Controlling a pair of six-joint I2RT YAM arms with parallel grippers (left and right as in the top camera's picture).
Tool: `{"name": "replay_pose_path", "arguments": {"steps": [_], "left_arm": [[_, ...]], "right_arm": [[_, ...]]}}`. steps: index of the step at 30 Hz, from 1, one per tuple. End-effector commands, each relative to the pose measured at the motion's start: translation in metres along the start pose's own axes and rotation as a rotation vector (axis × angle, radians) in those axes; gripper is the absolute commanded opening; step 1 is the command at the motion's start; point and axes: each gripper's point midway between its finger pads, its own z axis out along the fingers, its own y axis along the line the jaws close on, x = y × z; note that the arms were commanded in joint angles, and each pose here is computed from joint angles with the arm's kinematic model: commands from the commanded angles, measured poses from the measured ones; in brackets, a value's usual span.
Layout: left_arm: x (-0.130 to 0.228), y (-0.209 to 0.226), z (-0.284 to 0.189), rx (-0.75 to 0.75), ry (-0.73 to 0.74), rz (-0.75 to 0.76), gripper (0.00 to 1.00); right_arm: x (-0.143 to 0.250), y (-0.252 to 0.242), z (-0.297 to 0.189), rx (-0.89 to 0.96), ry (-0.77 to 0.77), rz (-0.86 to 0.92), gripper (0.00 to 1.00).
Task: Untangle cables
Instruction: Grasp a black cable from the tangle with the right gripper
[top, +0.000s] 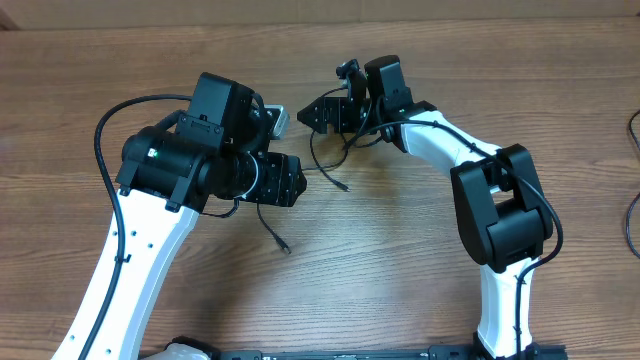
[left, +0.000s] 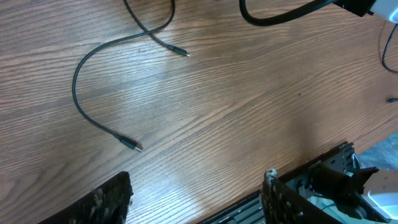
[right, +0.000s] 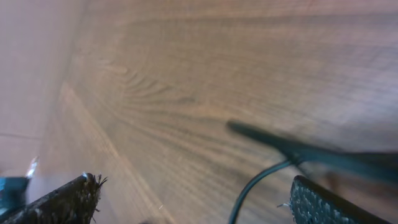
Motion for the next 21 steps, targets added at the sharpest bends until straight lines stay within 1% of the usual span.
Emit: {"name": "replay_pose_path", "arguments": {"steps": [1,3,5,8,11,12,13,14,15,16,17,19,20,21], "left_arm": [[-0.001,-0.003,-0.004,0.01,-0.018,0.031,0.67],[-0.001,-0.003,-0.004,0.009,-0.019,0.032,0.68],[-0.001,-0.003,-0.004,0.01,-0.019,0.032,0.69],[-0.001,-0.003,-0.004,0.01,-0.019,0.032,0.69],[-0.004,-0.004,-0.003,0.012,-0.027,0.035,0.69],[-0.005,-0.004,-0.003,0.013,-0.033,0.037,0.7],[-0.007,-0.004,-0.003,0.015,-0.04,0.039,0.7],[-0.009,-0.005,-0.003,0.016,-0.046,0.042,0.7],[-0.01,-0.005,-0.003,0.017,-0.052,0.044,0.7],[-0.011,-0.006,-0.003,0.019,-0.057,0.046,0.7],[-0.012,-0.006,-0.003,0.02,-0.061,0.047,0.7],[-0.014,-0.006,-0.004,0.021,-0.066,0.049,0.71],[-0.014,-0.006,-0.003,0.02,-0.066,0.048,0.71],[-0.014,-0.006,-0.003,0.02,-0.065,0.049,0.71]], "right_arm": [[-0.008,-0.009,0.002,0.038,-0.037,-0.048,0.96],[-0.014,-0.011,0.001,0.058,-0.062,-0.062,0.97],[-0.023,-0.022,-0.001,0.123,-0.108,-0.071,1.0],[-0.036,-0.031,-0.003,0.193,-0.167,-0.083,1.0],[-0.043,-0.043,-0.007,0.271,-0.215,-0.039,1.0],[-0.044,-0.047,-0.007,0.297,-0.227,-0.018,0.94],[-0.043,-0.05,-0.006,0.312,-0.234,-0.003,0.81],[-0.042,-0.05,-0.004,0.316,-0.234,0.002,0.73],[-0.04,-0.049,0.0,0.312,-0.23,0.0,0.69],[-0.037,-0.047,0.004,0.309,-0.224,-0.003,0.68],[-0.033,-0.045,0.008,0.305,-0.216,-0.006,0.61],[-0.029,-0.041,0.014,0.3,-0.209,-0.015,0.31],[-0.029,-0.038,0.015,0.295,-0.209,-0.019,0.29],[-0.029,-0.035,0.017,0.289,-0.212,-0.024,0.37]]}}
